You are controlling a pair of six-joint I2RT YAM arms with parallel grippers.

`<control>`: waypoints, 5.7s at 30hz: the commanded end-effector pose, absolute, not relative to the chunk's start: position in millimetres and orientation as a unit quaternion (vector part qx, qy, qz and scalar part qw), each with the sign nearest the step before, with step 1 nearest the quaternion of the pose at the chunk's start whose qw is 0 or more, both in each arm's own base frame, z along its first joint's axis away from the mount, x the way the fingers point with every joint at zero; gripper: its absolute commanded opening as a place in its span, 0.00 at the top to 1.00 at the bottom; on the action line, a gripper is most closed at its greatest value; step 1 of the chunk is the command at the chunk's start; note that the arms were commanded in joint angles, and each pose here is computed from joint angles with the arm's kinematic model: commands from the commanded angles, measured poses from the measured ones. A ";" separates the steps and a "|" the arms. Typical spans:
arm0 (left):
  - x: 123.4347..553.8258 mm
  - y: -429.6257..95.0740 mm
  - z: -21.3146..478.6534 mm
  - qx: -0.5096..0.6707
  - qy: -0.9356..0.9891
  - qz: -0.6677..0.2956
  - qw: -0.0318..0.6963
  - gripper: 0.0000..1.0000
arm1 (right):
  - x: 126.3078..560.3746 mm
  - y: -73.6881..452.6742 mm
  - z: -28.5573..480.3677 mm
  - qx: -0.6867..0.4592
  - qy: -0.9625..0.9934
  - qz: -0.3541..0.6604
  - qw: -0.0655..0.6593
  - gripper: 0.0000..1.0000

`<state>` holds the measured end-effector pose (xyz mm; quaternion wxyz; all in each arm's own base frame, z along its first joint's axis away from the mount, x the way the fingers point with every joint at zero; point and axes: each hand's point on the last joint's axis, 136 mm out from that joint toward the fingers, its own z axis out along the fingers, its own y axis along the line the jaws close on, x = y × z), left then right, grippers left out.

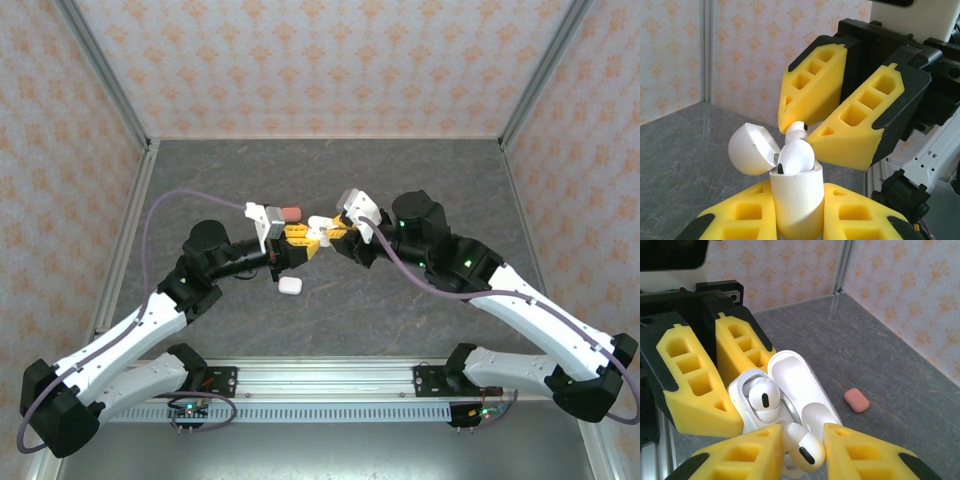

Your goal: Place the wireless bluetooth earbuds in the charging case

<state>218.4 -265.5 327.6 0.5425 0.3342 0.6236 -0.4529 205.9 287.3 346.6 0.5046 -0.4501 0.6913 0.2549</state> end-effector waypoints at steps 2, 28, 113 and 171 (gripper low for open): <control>215.7 -267.8 357.8 0.343 0.584 -0.457 0.577 1.00 | 192.1 295.0 357.4 -0.460 0.679 0.292 0.491 0.70; 216.1 -268.8 354.9 0.345 0.585 -0.455 0.576 1.00 | 202.1 285.4 386.4 -0.430 0.684 0.302 0.506 0.48; 363.5 -293.3 161.7 0.005 0.852 -0.382 0.358 1.00 | 287.8 152.9 220.5 0.049 0.889 0.169 0.423 0.01; 367.8 -276.8 127.1 -0.033 0.897 -0.286 0.334 0.43 | 302.4 99.8 240.9 0.053 0.881 0.121 0.454 0.01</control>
